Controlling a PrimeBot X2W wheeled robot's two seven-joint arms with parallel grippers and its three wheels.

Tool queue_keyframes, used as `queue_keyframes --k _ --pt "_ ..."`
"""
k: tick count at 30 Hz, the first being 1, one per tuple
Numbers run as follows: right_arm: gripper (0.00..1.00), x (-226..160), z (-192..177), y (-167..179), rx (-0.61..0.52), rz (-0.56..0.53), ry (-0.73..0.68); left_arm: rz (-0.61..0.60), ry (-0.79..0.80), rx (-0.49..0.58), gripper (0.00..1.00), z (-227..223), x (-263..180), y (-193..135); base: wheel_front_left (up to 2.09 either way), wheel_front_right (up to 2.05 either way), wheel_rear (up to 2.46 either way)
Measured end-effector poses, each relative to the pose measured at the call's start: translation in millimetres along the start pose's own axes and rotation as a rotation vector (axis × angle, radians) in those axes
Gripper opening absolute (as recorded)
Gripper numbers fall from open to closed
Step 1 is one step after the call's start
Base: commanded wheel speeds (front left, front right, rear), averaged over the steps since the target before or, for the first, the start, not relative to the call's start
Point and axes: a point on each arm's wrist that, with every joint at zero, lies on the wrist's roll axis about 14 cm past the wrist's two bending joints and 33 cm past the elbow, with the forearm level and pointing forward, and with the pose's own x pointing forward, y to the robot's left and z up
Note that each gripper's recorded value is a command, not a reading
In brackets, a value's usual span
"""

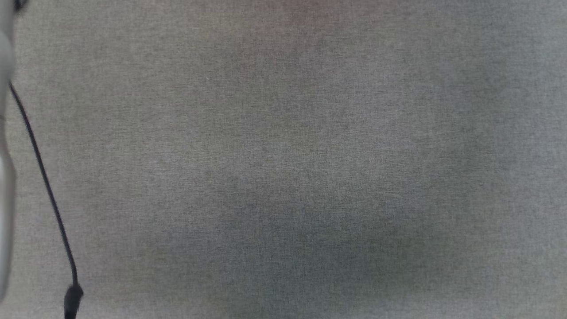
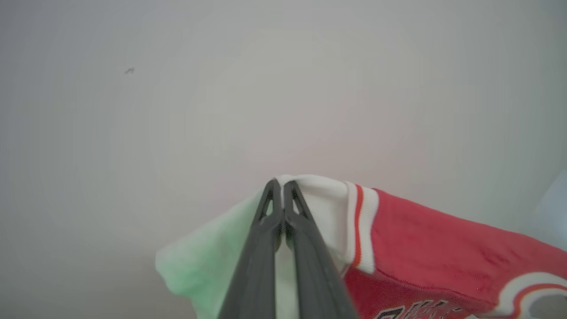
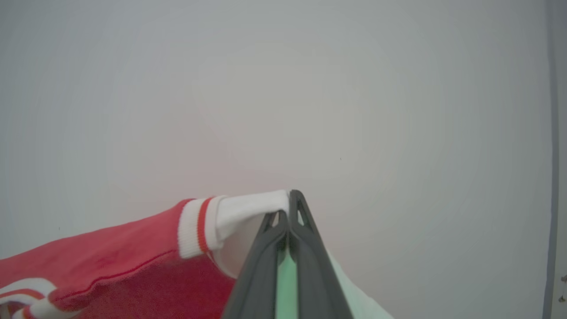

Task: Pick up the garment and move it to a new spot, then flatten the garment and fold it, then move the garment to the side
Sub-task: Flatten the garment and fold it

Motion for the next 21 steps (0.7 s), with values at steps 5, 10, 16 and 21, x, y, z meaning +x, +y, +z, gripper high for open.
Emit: queue_keyframes --k 5,10,16,21 --pt "0.00 -38 -62 -3 0.030 0.032 0.164 0.043 0.148 -0.060 0.00 -61 -33 23 0.00 0.00 0.00" --pt "0.00 -94 -101 -22 0.061 0.036 0.305 0.006 0.251 -0.149 0.00 -97 -79 20 0.00 0.00 0.00" --pt "0.00 -178 -126 -32 0.101 0.048 0.488 -0.010 0.386 -0.222 0.00 -122 -159 22 0.00 0.00 0.00" --pt "0.00 -249 -137 -34 0.117 0.065 0.676 -0.012 0.552 -0.223 0.00 -149 -240 24 0.00 0.00 0.00"
